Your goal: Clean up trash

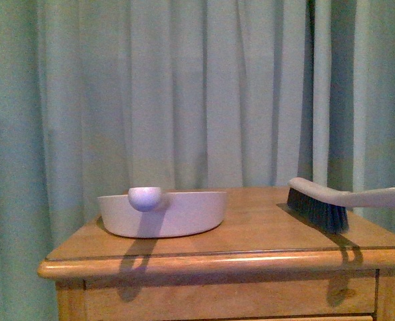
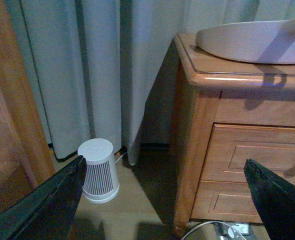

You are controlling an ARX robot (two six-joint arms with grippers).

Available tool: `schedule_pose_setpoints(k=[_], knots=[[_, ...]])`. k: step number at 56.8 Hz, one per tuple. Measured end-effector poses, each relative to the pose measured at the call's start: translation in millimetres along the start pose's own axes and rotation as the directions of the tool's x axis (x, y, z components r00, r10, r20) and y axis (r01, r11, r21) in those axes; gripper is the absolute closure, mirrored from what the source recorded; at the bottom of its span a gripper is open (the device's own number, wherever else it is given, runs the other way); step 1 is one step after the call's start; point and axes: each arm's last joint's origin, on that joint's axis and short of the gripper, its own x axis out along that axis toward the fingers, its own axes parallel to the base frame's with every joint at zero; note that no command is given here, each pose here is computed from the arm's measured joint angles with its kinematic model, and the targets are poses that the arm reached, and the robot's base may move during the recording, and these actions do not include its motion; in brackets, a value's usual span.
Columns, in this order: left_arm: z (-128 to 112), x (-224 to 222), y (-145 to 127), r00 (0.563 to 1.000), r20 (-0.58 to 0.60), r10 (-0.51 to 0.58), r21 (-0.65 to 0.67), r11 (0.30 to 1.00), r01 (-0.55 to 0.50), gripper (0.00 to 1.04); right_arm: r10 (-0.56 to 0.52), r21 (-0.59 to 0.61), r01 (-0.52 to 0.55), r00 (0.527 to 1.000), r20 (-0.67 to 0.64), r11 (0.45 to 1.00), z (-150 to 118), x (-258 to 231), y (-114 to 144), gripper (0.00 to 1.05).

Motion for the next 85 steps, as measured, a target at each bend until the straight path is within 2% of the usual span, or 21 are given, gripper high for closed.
schedule_pose_setpoints(k=[35,40,43,46,54,63,72,77,85], knots=[[0,0,0,1.0,0.0,-0.001,-0.001,1.0,0.001,0.08,0.0,0.0,0.0,1.0,0.0,1.0,0,0,0,0.07],[0,3,0,0.993,-0.094,-0.067,-0.139,0.989,0.053,0.08,0.0,0.0,0.0,1.0,0.0,1.0,0,0,0,0.07],[8,11,0,0.986,-0.134,-0.103,-0.221,0.973,0.072,0.08,0.0,0.0,0.0,1.0,0.0,1.0,0,0,0,0.07],[21,19,-1,0.981,-0.151,-0.12,-0.233,0.969,0.083,0.08,0.0,0.0,0.0,1.0,0.0,1.0,0,0,0,0.07],[76,60,-7,0.971,-0.209,-0.119,-0.129,0.987,0.093,0.08,0.0,0.0,0.0,1.0,0.0,1.0,0,0,0,0.07],[130,110,-39,0.946,-0.291,-0.139,0.084,0.982,0.17,0.08,0.0,0.0,0.0,1.0,0.0,1.0,0,0,0,0.07],[162,145,-90,0.908,-0.378,-0.182,0.188,0.945,0.268,0.08,0.0,0.0,0.0,1.0,0.0,1.0,0,0,0,0.07],[167,162,-117,0.882,-0.427,-0.201,0.191,0.933,0.305,0.08,0.0,0.0,0.0,1.0,0.0,1.0,0,0,0,0.07],[162,182,-157,0.845,-0.486,-0.221,0.197,0.915,0.352,0.08,0.0,0.0,0.0,1.0,0.0,1.0,0,0,0,0.07]])
